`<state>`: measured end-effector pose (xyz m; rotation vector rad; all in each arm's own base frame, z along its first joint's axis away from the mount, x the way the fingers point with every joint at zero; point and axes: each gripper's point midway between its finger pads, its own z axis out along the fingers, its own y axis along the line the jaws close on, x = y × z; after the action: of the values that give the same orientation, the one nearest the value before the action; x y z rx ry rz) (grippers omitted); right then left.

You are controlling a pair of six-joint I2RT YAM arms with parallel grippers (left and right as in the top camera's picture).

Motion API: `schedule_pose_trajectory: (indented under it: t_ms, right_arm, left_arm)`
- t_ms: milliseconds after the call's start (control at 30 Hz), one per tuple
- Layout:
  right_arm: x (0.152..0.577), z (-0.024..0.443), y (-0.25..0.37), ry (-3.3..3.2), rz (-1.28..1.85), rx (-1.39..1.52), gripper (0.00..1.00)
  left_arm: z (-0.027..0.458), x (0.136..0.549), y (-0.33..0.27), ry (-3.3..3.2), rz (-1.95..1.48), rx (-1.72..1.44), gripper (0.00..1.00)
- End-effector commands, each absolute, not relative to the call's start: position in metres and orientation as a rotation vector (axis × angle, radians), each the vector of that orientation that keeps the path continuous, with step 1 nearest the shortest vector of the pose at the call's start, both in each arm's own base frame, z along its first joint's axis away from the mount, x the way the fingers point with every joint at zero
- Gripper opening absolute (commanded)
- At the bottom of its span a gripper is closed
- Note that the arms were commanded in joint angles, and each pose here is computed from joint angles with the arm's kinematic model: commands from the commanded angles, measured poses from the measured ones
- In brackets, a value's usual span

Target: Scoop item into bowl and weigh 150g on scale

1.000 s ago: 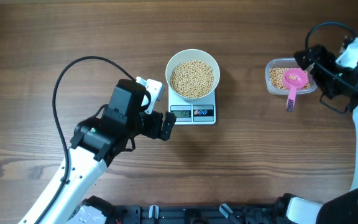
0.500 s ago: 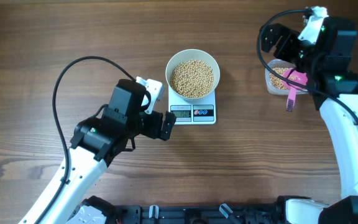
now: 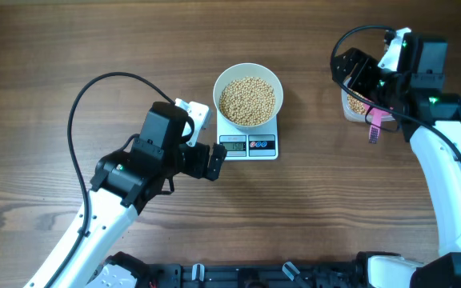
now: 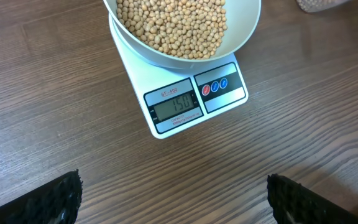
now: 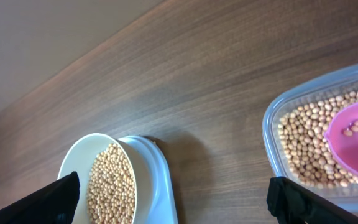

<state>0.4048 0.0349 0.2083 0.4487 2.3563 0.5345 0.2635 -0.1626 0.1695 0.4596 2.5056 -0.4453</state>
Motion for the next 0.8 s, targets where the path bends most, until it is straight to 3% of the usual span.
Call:
schedule_pose_trajectory:
  t_ms: [0,500,767]
  right_arm:
    - [0.407,0.215,0.033,2.346,0.495,0.393,1.00]
    - [0.417,0.248,0.032,2.215,0.332,0.013,1.00]
    - [0.410,0.265,0.024,2.119,0.268,0.017,1.00]
  left_arm:
    - [0.171,0.264,-0.165,2.496,-0.450,0.491,1.00]
    - [0.171,0.264,-0.165,2.496,-0.450,0.491,1.00]
    - [0.171,0.264,-0.165,2.496,-0.450,0.491,1.00]
